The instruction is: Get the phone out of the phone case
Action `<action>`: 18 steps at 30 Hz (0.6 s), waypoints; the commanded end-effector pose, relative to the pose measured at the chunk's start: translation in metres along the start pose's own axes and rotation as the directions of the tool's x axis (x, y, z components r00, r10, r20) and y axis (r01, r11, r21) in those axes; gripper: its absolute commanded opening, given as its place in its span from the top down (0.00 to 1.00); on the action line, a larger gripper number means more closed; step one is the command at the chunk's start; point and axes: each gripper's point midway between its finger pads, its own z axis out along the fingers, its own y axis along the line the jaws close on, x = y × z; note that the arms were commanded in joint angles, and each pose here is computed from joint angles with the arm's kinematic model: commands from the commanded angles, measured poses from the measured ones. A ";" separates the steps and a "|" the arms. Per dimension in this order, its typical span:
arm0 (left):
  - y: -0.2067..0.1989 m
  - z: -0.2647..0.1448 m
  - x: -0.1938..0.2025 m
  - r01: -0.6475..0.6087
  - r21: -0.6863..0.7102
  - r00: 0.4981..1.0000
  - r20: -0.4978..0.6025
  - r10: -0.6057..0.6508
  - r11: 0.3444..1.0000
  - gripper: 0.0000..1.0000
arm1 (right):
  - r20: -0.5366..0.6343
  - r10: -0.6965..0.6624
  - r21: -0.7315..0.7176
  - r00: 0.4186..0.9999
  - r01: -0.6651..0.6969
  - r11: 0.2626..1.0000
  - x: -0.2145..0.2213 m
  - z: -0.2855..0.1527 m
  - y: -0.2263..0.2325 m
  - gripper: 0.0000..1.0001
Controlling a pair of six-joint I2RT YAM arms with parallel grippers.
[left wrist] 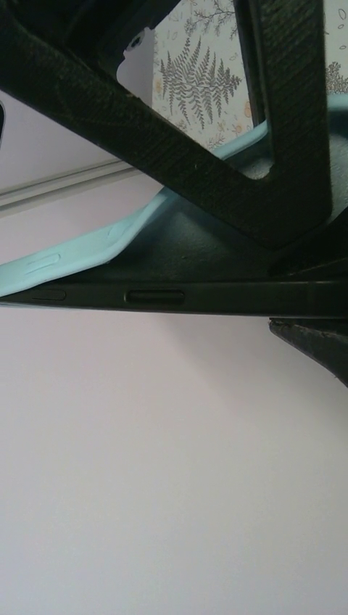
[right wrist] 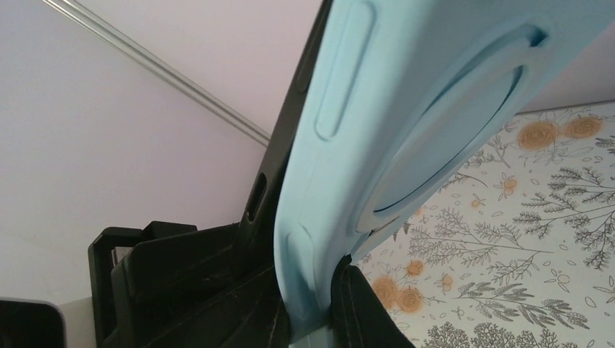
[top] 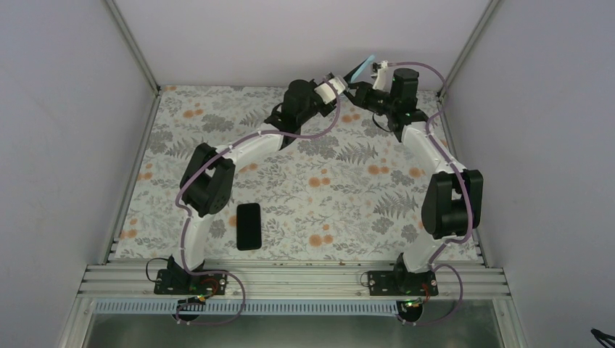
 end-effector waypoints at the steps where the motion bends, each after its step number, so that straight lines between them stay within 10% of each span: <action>1: -0.016 0.016 0.116 0.028 -0.021 0.958 -0.285 -0.033 0.999 0.90 | -0.430 -0.482 -0.845 0.764 -0.153 0.513 0.141 -0.086 0.227 0.97; 12: 0.016 0.001 0.109 -0.003 -0.059 0.962 -0.272 -0.013 0.998 0.98 | -0.440 -0.414 -0.804 0.797 -0.144 0.577 0.122 -0.086 0.194 0.97; 16: 0.037 -0.016 0.100 -0.040 -0.092 0.966 -0.258 0.015 0.995 0.98 | -0.342 -0.322 -0.671 0.883 0.010 0.741 0.089 -0.056 0.142 0.98; 18: 0.047 -0.023 0.095 -0.054 -0.108 0.967 -0.253 0.025 0.993 0.98 | -0.409 -0.432 -0.536 0.804 0.172 0.827 0.101 -0.027 0.112 0.97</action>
